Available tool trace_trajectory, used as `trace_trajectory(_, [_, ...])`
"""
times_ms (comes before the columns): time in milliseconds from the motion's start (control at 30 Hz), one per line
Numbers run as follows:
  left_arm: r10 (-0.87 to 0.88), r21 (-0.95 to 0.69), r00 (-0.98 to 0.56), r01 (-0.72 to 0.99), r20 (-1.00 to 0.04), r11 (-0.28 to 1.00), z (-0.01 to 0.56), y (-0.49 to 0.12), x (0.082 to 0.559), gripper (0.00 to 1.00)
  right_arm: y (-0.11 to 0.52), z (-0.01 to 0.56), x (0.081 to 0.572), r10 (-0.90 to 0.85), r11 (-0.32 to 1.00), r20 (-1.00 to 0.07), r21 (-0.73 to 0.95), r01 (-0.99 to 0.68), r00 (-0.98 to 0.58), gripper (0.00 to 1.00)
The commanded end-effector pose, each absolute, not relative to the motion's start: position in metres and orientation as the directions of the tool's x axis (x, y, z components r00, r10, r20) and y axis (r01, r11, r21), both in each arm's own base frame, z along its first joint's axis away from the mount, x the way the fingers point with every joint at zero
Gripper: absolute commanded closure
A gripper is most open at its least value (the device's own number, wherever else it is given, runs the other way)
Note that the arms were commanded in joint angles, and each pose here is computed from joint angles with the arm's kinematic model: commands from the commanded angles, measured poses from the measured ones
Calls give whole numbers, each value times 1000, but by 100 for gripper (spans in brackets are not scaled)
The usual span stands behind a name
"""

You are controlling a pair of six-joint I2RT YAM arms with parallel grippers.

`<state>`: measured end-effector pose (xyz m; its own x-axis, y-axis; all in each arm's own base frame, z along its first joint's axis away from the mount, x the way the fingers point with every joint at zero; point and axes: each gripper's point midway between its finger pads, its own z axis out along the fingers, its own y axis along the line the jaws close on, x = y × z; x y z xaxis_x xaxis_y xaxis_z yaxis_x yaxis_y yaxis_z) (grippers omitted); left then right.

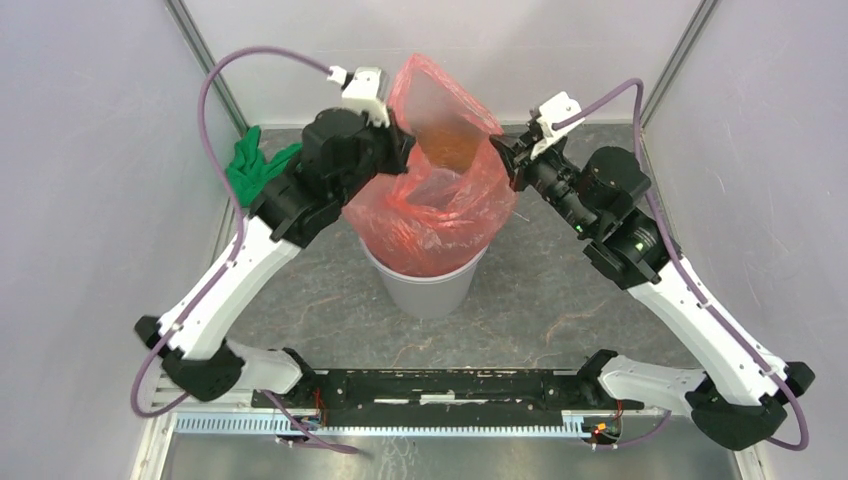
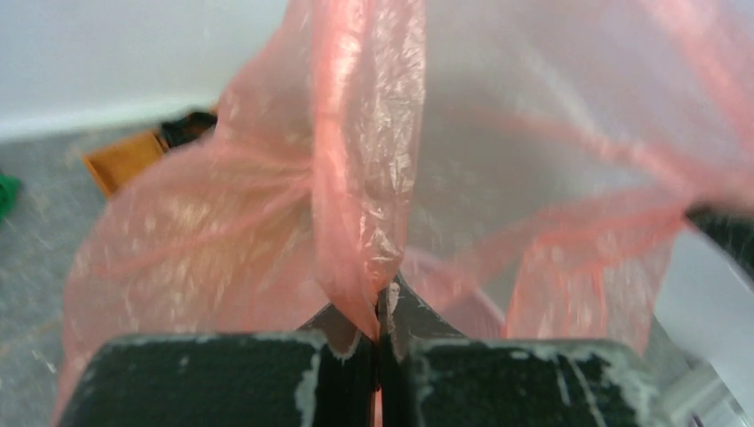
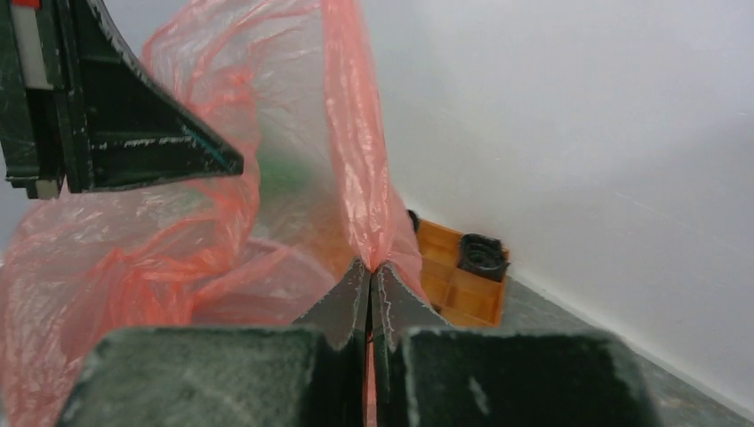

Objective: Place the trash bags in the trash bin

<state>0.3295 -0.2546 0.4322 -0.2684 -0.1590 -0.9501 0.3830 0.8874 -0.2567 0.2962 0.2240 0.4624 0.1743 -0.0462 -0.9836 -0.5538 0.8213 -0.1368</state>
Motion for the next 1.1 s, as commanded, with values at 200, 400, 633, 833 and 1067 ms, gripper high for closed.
trace_trajectory(200, [-304,-526,-451,533,-839,662,409,-230,212,98,248,423,195,-6,484,-1000,6,-875,-11,96])
trace_trajectory(400, [-359,-576,-454,582,-816,574,432,-223,185,98,234,443,177,-11,482,-1000,8,-876,-15,90])
trace_trajectory(633, [-425,-587,-406,528,-809,614,444,-193,178,98,133,411,247,-178,910,-983,-149,-386,-42,87])
trace_trajectory(833, [-460,-628,-428,559,-778,542,459,-192,160,98,151,438,218,-162,813,-985,-170,-557,65,48])
trace_trajectory(1067, [-483,-653,-451,614,-751,443,478,-201,148,98,115,493,182,-202,800,-951,-298,-521,234,13])
